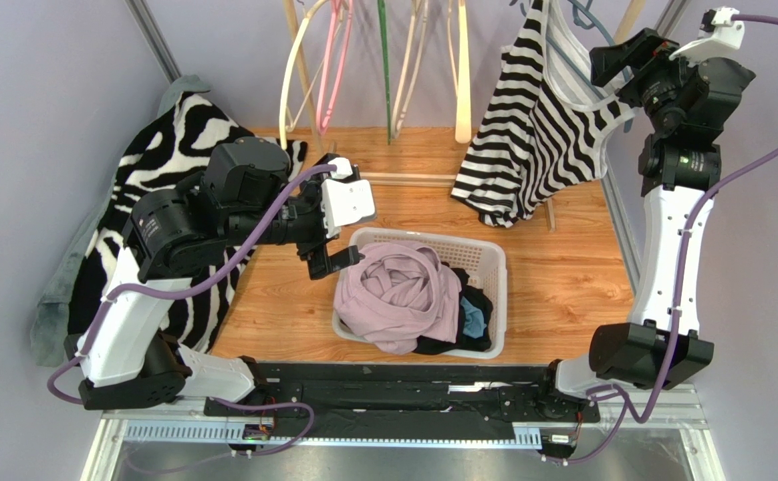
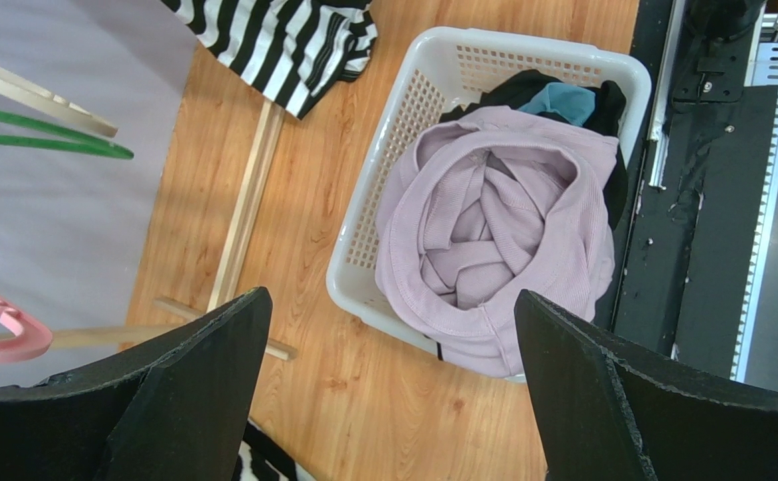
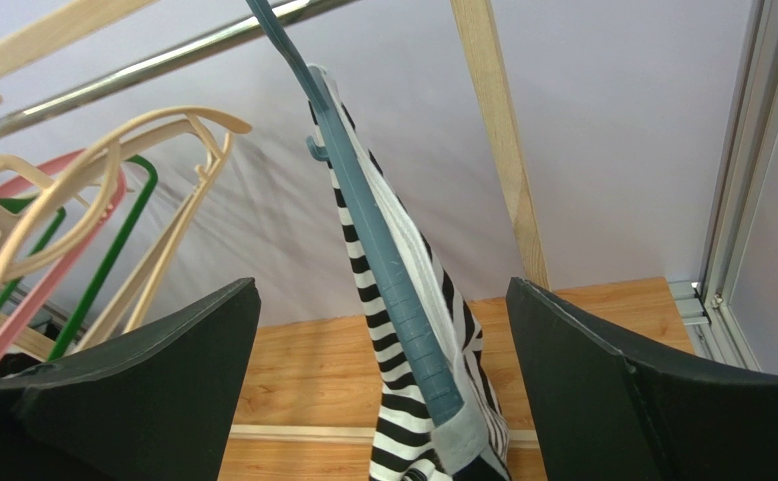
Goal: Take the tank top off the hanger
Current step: Move the hanger to the clothesline.
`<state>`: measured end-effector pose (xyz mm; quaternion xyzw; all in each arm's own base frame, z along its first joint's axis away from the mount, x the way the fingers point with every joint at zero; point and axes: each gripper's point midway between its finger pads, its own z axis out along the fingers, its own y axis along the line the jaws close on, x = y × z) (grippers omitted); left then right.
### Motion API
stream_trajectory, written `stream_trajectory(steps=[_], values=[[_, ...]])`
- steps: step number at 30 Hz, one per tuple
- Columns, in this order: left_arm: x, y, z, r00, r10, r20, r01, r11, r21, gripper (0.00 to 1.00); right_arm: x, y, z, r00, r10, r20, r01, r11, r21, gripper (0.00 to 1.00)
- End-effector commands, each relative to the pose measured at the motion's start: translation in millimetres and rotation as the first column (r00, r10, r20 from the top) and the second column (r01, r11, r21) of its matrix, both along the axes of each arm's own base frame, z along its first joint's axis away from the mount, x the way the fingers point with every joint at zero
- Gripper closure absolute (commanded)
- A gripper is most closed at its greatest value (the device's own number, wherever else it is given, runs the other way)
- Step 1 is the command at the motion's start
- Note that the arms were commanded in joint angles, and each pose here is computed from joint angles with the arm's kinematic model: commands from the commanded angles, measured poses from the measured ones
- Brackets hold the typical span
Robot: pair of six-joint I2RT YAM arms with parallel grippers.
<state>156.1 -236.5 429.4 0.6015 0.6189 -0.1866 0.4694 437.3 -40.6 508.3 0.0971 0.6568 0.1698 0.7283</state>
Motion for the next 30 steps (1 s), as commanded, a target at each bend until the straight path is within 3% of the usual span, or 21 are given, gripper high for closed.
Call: stream_trajectory(steps=[1, 5, 6, 8, 13, 16, 17, 22, 30], values=[[0, 3, 10, 0.999, -0.001, 0.044, 0.002, 1.000, -0.028, 0.01, 5, 5, -1, 1.000, 0.013, 0.005, -0.013, 0.997, -0.071, 0.06], [5, 3, 12, 0.998, 0.026, 0.050, -0.025, 0.999, -0.033, 0.01, 1, 16, -9, 0.999, 0.049, -0.014, -0.050, 0.997, -0.064, 0.30], [6, 3, 13, 0.998, 0.030, 0.051, -0.028, 0.999, -0.035, 0.01, 1, 22, -11, 0.998, 0.059, -0.017, -0.060, 0.996, -0.070, 0.45], [4, 3, 13, 0.998, 0.024, 0.049, -0.023, 0.999, -0.037, 0.01, -4, 27, -8, 0.999, 0.053, -0.013, -0.054, 0.994, -0.097, 0.58], [6, 2, 12, 0.998, 0.031, 0.047, -0.029, 0.999, -0.034, 0.01, -7, 52, 3, 0.999, 0.044, 0.001, -0.043, 0.986, -0.159, 0.67], [5, 2, 14, 0.999, 0.028, 0.043, -0.026, 0.999, -0.039, 0.01, -1, 65, 7, 0.998, 0.063, -0.012, -0.065, 0.982, -0.175, 0.82], [5, 2, 15, 0.999, 0.030, 0.043, -0.028, 0.999, -0.041, 0.01, 0, 68, 3, 0.997, 0.064, -0.036, -0.070, 0.982, -0.177, 0.98], [6, 6, 14, 0.998, 0.040, 0.055, -0.038, 0.999, -0.034, 0.01, 5, 89, 13, 0.998, 0.065, -0.009, -0.065, 0.966, -0.248, 1.00], [6, 11, 13, 0.997, 0.053, 0.064, -0.051, 0.998, -0.027, 0.01, -10, 97, 60, 0.980, 0.088, 0.177, -0.046, 0.972, -0.231, 1.00]])
